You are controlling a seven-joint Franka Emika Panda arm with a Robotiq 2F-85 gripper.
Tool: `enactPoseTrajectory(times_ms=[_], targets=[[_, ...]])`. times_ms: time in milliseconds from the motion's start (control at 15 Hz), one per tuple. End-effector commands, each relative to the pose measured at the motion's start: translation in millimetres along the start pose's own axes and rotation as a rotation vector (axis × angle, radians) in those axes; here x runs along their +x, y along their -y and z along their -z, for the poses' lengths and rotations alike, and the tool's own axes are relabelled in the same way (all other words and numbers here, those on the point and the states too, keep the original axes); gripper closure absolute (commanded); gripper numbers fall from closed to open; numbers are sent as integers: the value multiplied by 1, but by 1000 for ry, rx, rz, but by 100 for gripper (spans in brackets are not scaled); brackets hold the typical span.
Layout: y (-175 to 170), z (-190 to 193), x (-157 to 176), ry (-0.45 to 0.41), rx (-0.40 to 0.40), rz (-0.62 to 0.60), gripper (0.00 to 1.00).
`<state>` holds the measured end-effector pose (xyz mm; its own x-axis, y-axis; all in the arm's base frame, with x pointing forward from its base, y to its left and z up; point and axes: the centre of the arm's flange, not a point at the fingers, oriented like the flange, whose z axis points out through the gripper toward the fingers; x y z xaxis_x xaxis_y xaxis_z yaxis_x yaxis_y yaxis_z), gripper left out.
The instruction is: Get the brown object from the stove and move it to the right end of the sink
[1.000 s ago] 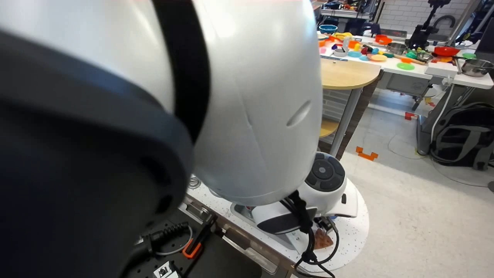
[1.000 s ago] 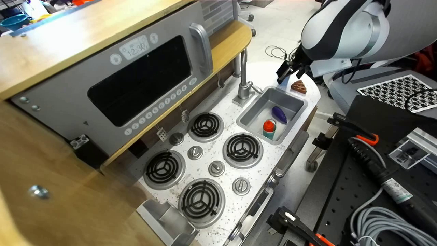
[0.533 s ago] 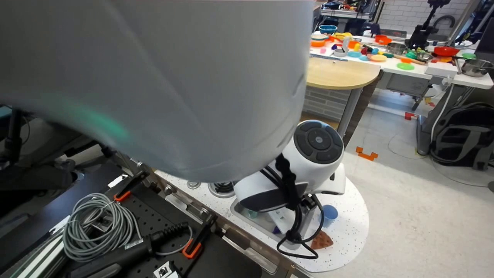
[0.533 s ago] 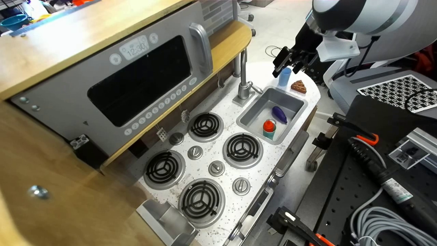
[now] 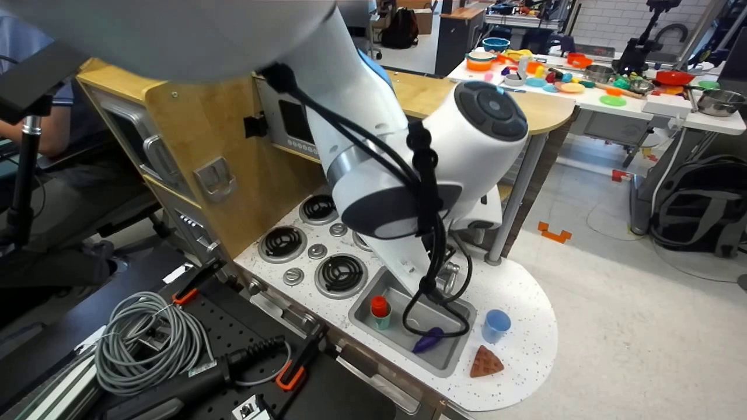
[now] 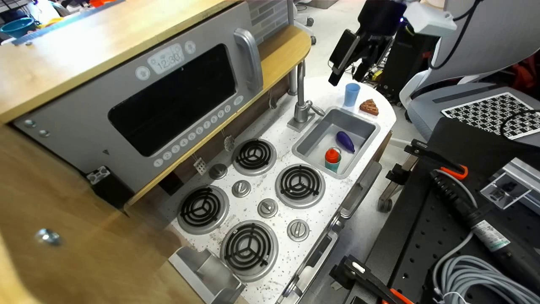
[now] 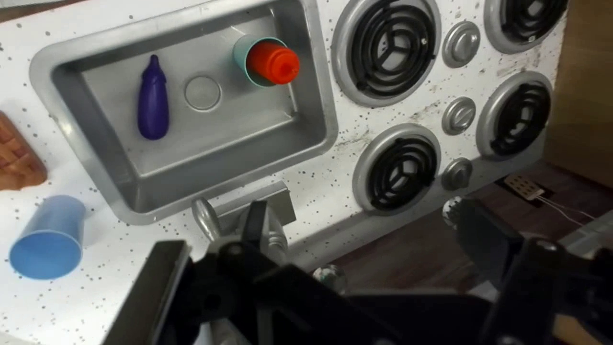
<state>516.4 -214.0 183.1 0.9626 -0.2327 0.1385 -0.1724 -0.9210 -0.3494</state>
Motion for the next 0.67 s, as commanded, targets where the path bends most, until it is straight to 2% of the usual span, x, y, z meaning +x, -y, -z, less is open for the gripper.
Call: enactPoseTrajectory(times_ms=[0,133,267,333,600], targets=[[28,50,0,-2,-87,94,0],[35,66,1,-5,-147,152,0],[38,78,-2,28,-173,174,0],[32,60,11,-10,-138,147,0],[37,73,5,5,-172,164,0]])
